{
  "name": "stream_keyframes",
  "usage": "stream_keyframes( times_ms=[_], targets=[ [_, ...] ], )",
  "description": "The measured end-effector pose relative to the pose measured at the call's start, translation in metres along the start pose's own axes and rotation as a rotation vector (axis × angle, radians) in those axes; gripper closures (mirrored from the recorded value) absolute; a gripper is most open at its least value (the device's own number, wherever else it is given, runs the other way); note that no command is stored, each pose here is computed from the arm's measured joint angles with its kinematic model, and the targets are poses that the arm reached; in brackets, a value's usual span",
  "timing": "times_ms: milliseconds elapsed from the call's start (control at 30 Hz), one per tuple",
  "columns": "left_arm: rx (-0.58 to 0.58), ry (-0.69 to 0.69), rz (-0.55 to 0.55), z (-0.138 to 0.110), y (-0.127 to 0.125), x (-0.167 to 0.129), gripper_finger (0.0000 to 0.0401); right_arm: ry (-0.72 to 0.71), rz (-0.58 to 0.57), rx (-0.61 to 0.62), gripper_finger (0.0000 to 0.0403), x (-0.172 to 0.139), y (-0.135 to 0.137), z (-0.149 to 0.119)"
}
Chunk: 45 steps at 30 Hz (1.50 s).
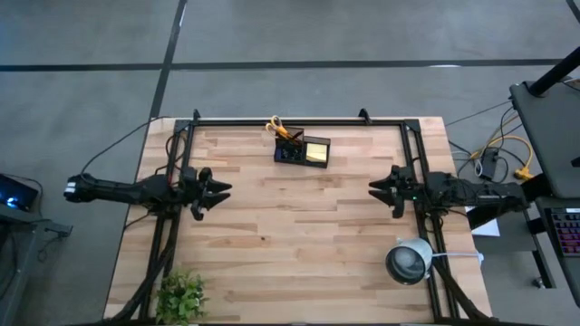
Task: Pick and place office supplies into organizer
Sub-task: Return to Home Position
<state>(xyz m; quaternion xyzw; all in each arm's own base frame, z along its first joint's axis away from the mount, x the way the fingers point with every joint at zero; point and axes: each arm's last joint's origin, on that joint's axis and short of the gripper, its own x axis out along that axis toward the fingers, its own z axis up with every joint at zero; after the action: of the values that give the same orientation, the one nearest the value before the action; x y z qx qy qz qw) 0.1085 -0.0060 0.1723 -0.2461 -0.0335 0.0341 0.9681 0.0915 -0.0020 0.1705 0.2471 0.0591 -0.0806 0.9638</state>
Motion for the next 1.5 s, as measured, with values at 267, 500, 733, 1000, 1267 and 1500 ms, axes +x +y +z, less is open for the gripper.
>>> stream_keyframes(
  times_ms=[267, 500, 733, 1000, 1267, 1500],
  targets=[
    [0.007, 0.032, 0.017, -0.0033, 0.0013, 0.002, 0.0242, -0.022, 0.01, 0.003, 0.0246, -0.0004, 0.0033, 0.0057],
    [0.01, 0.048, 0.026, -0.0051, 0.0021, 0.003, 0.0242, -0.008, 0.002, 0.001, 0.0254, 0.0007, 0.003, 0.005],
    [0.01, 0.045, 0.024, -0.0049, 0.002, 0.003, 0.0242, -0.002, -0.001, 0.0, 0.0252, 0.0011, 0.0028, 0.0045],
    [0.01, 0.048, 0.026, -0.0052, 0.0021, 0.0031, 0.0242, -0.001, -0.002, -0.001, 0.0257, 0.0011, 0.0028, 0.0045],
    [0.01, 0.047, 0.025, -0.0051, 0.0021, 0.003, 0.0242, -0.002, -0.001, 0.0, 0.0252, 0.0011, 0.0029, 0.0045],
    [0.01, 0.046, 0.024, -0.005, 0.002, 0.003, 0.0242, -0.002, -0.002, 0.0, 0.0258, 0.0011, 0.0028, 0.0045]
  ],
)
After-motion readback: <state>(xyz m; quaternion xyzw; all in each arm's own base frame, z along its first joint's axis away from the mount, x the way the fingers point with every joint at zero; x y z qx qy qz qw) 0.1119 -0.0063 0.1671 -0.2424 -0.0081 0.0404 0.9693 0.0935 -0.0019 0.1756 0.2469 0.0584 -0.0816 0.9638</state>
